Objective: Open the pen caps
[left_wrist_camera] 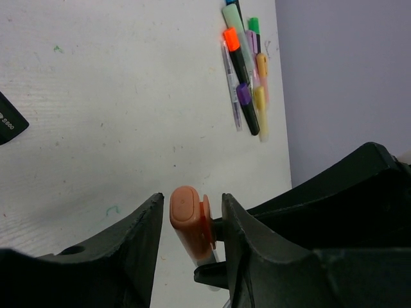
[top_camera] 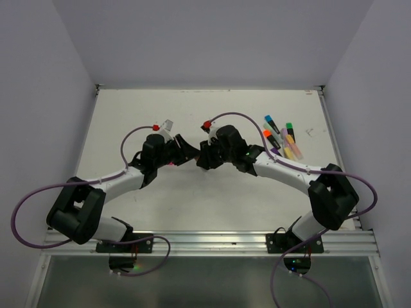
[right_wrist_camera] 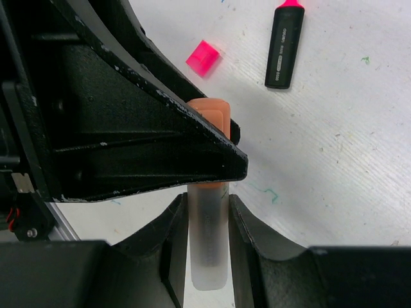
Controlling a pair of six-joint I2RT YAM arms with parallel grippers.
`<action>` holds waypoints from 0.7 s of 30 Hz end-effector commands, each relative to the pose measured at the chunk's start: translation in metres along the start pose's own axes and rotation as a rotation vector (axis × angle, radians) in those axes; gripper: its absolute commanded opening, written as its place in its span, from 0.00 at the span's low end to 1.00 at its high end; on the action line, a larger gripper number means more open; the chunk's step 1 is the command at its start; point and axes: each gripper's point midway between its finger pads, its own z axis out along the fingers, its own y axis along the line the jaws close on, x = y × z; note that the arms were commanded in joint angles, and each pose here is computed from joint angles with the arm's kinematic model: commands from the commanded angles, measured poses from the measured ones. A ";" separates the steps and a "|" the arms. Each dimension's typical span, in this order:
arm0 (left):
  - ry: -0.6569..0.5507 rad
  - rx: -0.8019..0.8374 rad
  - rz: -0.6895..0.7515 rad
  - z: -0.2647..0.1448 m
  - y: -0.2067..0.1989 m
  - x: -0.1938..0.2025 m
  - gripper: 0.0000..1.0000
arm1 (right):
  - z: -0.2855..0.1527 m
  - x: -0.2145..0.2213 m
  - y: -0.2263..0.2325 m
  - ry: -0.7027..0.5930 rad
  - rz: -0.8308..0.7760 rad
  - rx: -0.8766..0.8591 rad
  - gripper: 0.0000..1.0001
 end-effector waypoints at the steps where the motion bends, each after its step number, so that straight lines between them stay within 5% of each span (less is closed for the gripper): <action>1: -0.046 0.047 0.033 0.001 -0.018 -0.012 0.43 | 0.003 -0.030 0.011 -0.081 0.004 -0.019 0.00; 5: -0.047 0.047 0.038 0.002 -0.018 -0.013 0.28 | 0.003 -0.029 0.015 -0.080 0.002 -0.030 0.00; 8: -0.044 0.045 0.049 0.002 -0.018 -0.013 0.00 | 0.002 -0.027 0.015 -0.076 -0.003 -0.032 0.00; 12: -0.051 0.042 0.052 0.000 -0.017 -0.012 0.00 | 0.003 -0.020 0.013 -0.059 -0.013 -0.026 0.28; 21: -0.092 0.041 0.044 -0.009 -0.020 -0.018 0.00 | 0.007 -0.008 0.006 -0.052 -0.009 -0.013 0.39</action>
